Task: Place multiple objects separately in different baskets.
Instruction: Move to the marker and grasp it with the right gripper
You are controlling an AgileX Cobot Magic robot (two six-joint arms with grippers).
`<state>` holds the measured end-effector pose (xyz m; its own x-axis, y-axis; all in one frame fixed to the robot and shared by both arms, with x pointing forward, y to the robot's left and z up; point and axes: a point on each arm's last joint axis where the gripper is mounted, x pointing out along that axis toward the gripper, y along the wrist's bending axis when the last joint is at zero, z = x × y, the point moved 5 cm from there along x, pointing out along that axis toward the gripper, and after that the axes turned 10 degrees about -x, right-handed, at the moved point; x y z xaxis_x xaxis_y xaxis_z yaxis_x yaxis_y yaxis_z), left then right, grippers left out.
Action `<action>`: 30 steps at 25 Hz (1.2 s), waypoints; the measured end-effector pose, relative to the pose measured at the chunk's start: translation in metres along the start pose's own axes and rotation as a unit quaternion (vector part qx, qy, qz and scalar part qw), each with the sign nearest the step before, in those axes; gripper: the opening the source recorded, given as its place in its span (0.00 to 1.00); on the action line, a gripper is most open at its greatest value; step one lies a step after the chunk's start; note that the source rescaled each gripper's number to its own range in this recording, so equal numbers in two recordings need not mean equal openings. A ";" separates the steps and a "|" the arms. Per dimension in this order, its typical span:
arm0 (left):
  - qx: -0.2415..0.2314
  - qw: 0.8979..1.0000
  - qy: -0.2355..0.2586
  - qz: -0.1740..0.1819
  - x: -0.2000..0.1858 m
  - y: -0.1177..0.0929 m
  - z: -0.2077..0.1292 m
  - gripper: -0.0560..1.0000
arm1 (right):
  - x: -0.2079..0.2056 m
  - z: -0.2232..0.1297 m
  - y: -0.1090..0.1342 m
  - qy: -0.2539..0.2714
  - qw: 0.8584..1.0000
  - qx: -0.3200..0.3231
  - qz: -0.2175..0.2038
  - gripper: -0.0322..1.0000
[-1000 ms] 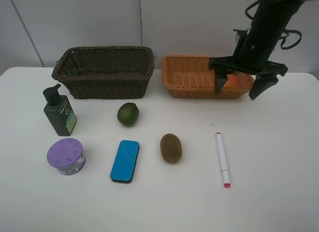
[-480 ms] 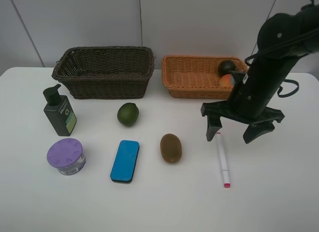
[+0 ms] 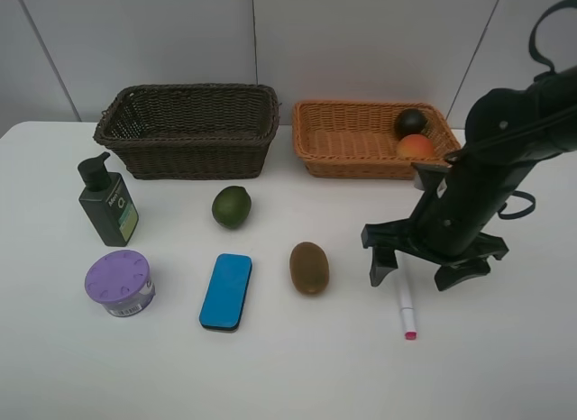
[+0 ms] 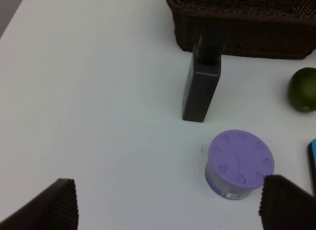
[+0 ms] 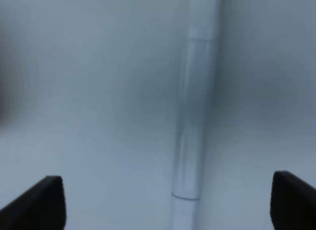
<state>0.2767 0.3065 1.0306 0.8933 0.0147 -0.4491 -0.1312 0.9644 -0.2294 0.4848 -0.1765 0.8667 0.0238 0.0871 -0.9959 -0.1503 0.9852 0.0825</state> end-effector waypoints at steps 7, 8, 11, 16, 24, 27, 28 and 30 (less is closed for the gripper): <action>0.000 1.000 0.000 0.000 0.000 0.000 0.000 0.97 | 0.021 0.000 -0.003 0.019 1.000 -0.003 -0.013 1.00; 0.000 1.000 0.000 0.000 0.000 0.000 0.000 0.97 | 0.024 0.001 -0.003 0.018 1.000 -0.002 -0.013 1.00; 0.000 1.000 0.000 0.000 0.000 0.000 0.000 0.97 | 0.027 0.003 -0.004 0.013 1.000 -0.005 -0.014 1.00; 0.000 1.000 0.000 0.000 0.000 0.000 0.000 0.97 | 0.028 0.006 -0.005 0.004 1.000 -0.008 -0.019 1.00; 0.000 1.000 0.000 0.000 0.000 0.000 0.000 0.97 | 0.036 0.005 -0.007 0.014 1.000 -0.009 -0.025 1.00; 0.000 1.000 0.000 0.000 0.000 0.000 0.000 0.97 | 0.036 0.006 -0.007 0.012 1.000 -0.009 -0.026 1.00; 0.000 1.000 0.000 0.000 0.000 0.000 0.000 0.97 | 0.036 0.006 -0.007 0.012 1.000 -0.009 -0.026 1.00; 0.000 1.000 0.000 0.000 0.000 0.000 0.000 0.97 | 0.036 0.006 -0.007 0.012 1.000 -0.009 -0.026 0.98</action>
<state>0.2767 0.3065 1.0306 0.8933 0.0147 -0.4491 -0.1312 0.9644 -0.2294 0.4922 -0.1792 0.8304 0.0083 0.0330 -0.9994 -0.1676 0.9854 0.0311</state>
